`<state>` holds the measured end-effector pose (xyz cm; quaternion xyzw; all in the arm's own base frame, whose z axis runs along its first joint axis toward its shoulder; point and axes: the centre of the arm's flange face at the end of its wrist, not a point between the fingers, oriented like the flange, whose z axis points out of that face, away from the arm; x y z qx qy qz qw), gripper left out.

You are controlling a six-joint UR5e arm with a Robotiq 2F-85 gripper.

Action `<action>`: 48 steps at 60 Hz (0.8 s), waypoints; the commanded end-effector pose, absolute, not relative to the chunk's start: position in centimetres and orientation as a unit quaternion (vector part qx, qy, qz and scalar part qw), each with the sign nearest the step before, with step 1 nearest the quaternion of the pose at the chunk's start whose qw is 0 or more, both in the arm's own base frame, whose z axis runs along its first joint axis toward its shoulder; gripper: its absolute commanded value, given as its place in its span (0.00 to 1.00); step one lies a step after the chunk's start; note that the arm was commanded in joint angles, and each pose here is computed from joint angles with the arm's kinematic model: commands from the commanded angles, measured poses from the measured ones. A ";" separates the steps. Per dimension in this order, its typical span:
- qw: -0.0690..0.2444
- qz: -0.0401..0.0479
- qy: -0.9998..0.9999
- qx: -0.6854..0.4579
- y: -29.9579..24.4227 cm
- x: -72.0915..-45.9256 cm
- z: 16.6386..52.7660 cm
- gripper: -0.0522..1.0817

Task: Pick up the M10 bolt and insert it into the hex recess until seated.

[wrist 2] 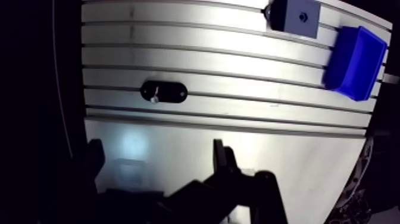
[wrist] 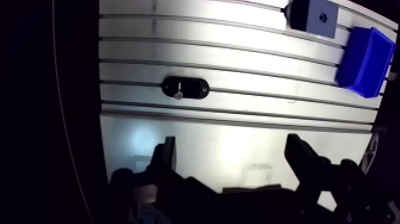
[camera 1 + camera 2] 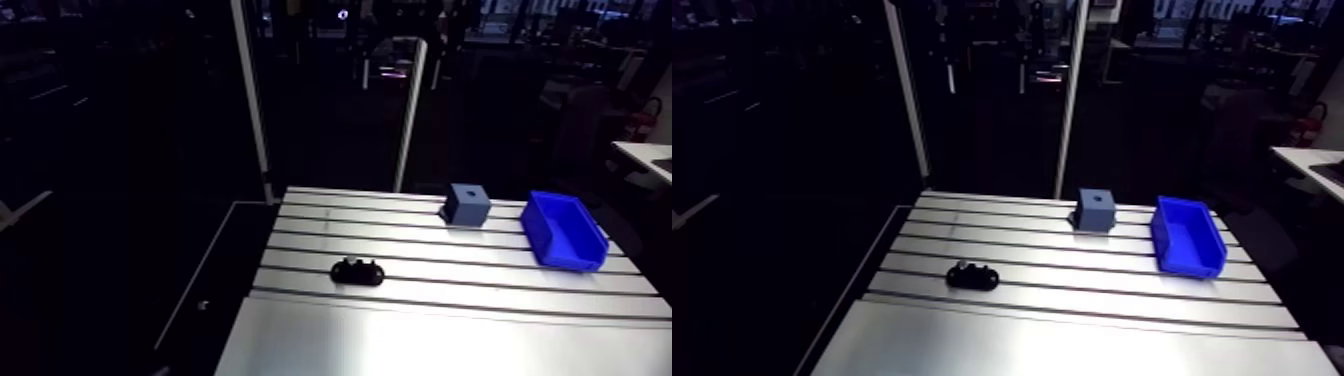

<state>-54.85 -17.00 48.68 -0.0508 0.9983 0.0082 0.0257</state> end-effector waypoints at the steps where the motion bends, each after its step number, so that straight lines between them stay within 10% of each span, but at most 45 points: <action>1: 0.019 -0.001 0.998 -0.052 -18.0 -54.5 47.1 0.05; 48: -0.039 -0.014 0.999 -0.031 -20.8 -52.2 37.2 0.05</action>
